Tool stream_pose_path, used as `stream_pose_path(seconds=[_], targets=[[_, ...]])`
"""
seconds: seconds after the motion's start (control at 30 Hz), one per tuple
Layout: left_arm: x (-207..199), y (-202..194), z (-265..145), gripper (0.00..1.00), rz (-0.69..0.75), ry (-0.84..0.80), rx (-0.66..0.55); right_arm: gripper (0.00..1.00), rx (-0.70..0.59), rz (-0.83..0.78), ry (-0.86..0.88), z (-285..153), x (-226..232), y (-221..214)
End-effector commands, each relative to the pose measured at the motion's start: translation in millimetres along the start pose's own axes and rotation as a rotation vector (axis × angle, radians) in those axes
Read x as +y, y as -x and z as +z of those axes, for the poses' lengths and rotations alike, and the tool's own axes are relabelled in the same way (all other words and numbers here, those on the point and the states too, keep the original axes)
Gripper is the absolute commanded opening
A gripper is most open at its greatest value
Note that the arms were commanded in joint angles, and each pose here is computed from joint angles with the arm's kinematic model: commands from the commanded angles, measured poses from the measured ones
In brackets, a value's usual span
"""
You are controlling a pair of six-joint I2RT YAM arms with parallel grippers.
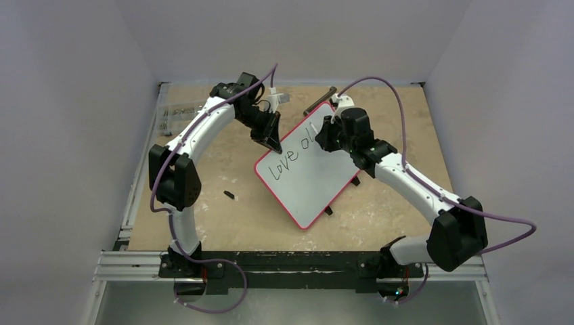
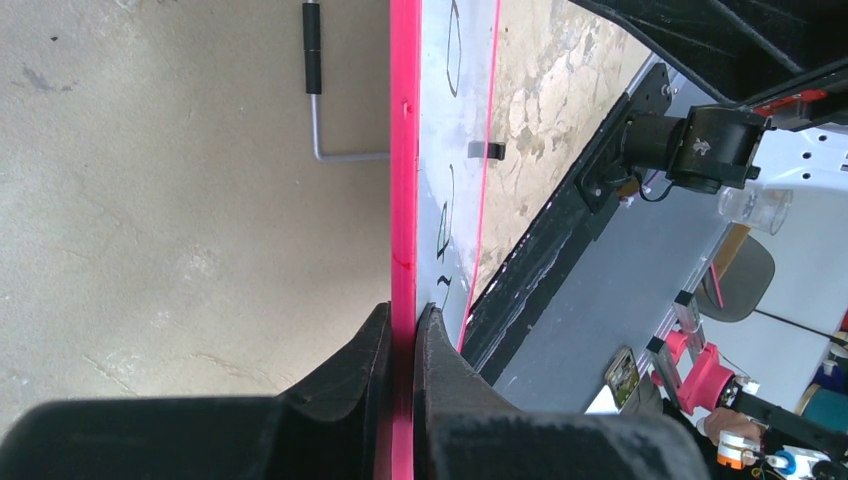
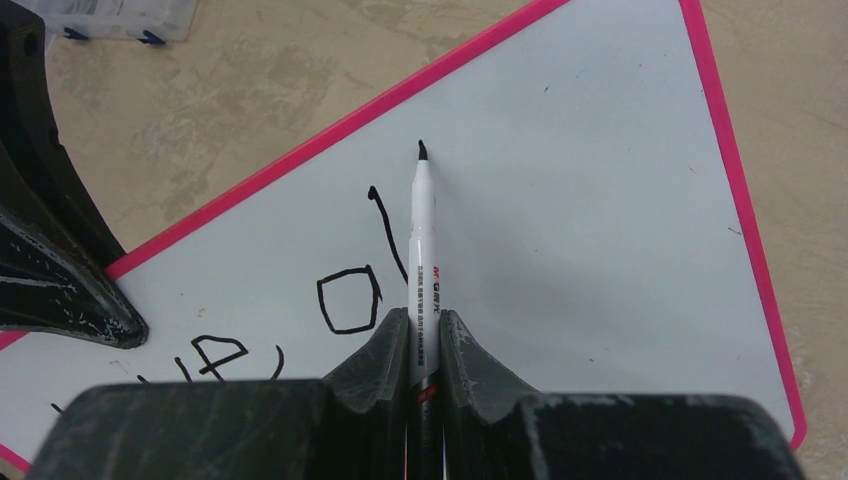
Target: Write a sentence on the whiteboard
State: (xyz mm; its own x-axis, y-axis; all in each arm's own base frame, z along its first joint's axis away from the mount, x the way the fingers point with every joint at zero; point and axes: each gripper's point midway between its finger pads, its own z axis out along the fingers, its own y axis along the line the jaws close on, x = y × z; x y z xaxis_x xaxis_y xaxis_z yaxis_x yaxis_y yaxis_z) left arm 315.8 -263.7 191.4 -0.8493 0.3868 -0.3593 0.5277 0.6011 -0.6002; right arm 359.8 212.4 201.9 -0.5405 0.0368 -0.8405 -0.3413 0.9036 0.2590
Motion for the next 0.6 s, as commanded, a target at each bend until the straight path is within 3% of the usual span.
stream_pose_path(seconds=[0.0, 0.57], targets=[[16.5, 6.1, -16.2, 0.00, 0.077, 0.133, -0.045, 0.00, 0.000, 0.010, 0.033, 0.2, 2.5, -7.3], [16.1, 6.5, -17.1, 0.00, 0.079, 0.135, -0.048, 0.00, 0.067, 0.018, 0.033, -20.6, -6.9, -52.5]])
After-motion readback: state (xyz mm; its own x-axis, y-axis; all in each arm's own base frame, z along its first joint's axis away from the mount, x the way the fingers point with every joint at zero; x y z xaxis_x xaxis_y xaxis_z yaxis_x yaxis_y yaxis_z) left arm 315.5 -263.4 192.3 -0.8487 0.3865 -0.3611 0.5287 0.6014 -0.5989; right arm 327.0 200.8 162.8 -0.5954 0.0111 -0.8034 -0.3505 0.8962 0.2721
